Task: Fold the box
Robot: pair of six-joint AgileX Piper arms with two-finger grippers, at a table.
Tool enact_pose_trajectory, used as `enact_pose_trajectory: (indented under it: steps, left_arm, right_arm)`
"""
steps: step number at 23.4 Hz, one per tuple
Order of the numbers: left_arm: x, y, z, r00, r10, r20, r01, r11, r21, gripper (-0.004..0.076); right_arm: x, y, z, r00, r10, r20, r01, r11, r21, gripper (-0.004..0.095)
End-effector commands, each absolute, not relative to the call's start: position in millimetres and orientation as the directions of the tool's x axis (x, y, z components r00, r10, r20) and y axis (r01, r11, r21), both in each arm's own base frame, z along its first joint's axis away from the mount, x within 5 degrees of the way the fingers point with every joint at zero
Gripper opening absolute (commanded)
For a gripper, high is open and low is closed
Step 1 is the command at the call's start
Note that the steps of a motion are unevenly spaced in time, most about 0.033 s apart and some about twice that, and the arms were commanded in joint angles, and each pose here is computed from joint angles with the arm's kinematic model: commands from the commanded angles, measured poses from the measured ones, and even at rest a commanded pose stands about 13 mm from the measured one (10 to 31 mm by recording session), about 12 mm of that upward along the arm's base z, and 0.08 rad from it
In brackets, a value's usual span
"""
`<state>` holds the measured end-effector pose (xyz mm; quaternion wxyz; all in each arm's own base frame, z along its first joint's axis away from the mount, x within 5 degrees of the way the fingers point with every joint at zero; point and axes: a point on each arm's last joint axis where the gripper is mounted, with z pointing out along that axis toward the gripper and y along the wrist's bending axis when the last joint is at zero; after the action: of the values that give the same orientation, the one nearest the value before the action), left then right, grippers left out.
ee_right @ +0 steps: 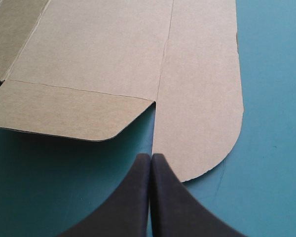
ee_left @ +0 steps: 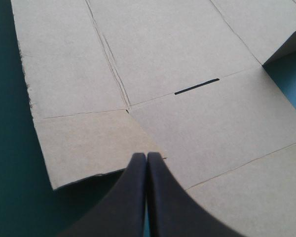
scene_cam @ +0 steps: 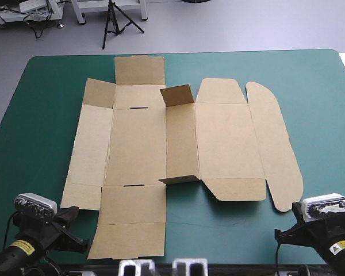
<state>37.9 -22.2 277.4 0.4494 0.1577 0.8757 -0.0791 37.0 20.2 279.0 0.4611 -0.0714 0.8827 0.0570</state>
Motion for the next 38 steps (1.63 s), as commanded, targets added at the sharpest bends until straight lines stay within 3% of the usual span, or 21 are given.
enact_pose_trajectory:
  steps: [1, 16, 23, 32, 38]
  left_arm:
    - [42.0, -23.0, 289.1, -0.496, 0.173, -0.851, 0.337, 0.942, -0.005, -0.0009]
    - [41.3, -23.0, 289.1, -0.502, 0.177, -0.847, 0.339, 0.941, -0.004, -0.0009]
    - [46.8, -24.0, 333.4, -0.454, 0.175, -0.874, 0.344, 0.939, 0.009, -0.0009]
    - [107.7, -30.2, 393.5, -0.532, 0.194, -0.824, 0.347, 0.938, -0.003, -0.0009]
    - [180.0, -22.0, 395.4, -0.651, 0.154, -0.743, 0.184, 0.982, 0.043, -0.0009]
  right_arm:
    - [39.7, 20.3, 292.8, -0.496, -0.063, -0.866, -0.176, 0.984, 0.029, -0.0019]
    - [39.7, 20.3, 292.8, -0.496, -0.062, -0.866, -0.175, 0.984, 0.03, -0.0018]
    - [39.7, 20.3, 292.8, -0.496, -0.062, -0.866, -0.175, 0.984, 0.03, -0.0019]
    - [39.7, 20.3, 292.8, -0.496, -0.062, -0.866, -0.175, 0.984, 0.03, -0.0018]
    - [39.7, 20.3, 292.8, -0.496, -0.062, -0.866, -0.175, 0.984, 0.03, -0.0018]
